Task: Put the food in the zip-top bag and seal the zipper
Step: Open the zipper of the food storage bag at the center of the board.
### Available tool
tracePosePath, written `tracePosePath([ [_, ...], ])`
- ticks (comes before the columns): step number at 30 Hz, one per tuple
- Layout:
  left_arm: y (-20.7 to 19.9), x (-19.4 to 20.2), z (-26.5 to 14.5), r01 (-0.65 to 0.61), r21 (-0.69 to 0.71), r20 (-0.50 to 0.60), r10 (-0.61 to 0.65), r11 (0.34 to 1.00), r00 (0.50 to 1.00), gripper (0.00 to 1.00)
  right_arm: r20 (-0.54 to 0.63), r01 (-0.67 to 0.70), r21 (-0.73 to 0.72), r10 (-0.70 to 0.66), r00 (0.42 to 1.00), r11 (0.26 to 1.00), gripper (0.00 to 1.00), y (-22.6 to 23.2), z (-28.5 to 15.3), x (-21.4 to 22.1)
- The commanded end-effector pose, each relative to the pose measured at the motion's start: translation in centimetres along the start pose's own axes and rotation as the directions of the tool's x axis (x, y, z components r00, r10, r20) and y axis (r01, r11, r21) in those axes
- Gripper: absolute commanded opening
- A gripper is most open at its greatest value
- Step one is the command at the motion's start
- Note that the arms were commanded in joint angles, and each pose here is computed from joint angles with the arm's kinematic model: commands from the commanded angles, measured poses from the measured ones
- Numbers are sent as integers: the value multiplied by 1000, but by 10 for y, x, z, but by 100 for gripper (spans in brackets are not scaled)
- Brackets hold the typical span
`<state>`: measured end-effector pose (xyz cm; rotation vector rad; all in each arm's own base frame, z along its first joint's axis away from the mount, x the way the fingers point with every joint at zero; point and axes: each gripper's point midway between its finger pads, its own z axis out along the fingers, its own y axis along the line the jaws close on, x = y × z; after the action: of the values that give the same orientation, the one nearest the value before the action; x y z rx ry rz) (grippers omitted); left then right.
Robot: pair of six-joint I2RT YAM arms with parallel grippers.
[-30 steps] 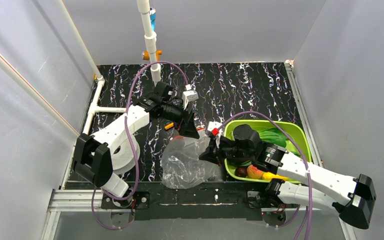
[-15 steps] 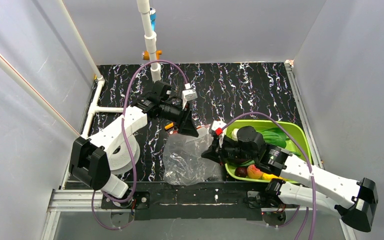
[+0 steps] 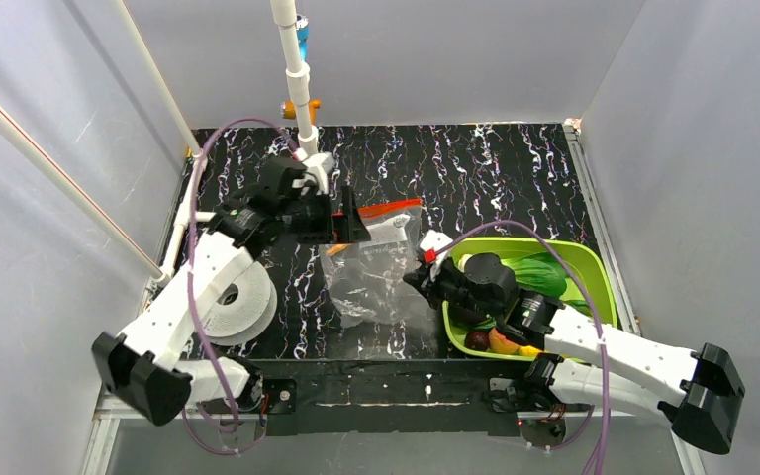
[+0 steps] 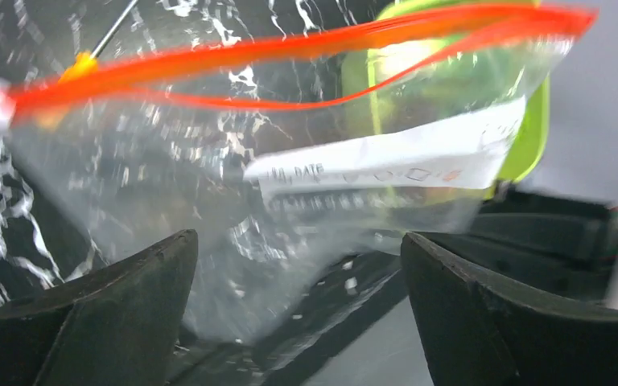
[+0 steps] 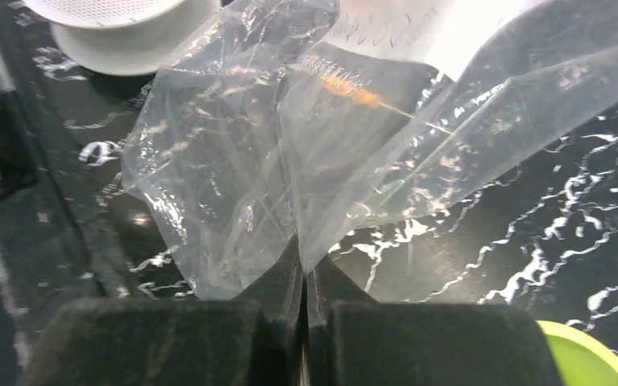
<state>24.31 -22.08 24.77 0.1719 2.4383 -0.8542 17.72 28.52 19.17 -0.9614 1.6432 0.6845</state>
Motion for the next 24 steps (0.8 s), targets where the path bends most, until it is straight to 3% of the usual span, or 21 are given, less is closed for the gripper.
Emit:
tracePosePath([
  [1,8,2,-52,499,-142,110,-487,855,866,98,181,317,217,-357,916,923,1,-39,15,-53],
  [5,-1,1,-77,707,-98,149,-692,701,707,98,149,442,286,-495,856,851,1,-51,24,-72],
  [8,-11,2,-76,808,-32,101,-802,589,589,98,147,483,297,-539,829,824,1,-51,24,-79],
  [9,-16,1,-73,854,3,71,-852,520,519,97,145,497,295,-552,821,816,1,-50,24,-79],
  [11,-27,-3,-65,948,76,-34,-950,308,311,92,140,527,282,-578,804,801,1,-45,24,-79],
  [14,-27,-18,-61,962,104,-18,-966,253,257,91,139,543,270,-591,795,795,1,-38,24,-77],
  [18,-19,-25,-59,970,39,48,-970,241,240,94,137,569,256,-612,779,782,1,-24,26,-76],
  [20,-10,-19,-50,984,-1,65,-982,178,178,92,146,573,245,-614,776,782,1,-17,26,-77],
  [24,6,-14,-46,994,30,116,-988,107,103,87,153,567,235,-606,781,790,1,-12,26,-77],
])
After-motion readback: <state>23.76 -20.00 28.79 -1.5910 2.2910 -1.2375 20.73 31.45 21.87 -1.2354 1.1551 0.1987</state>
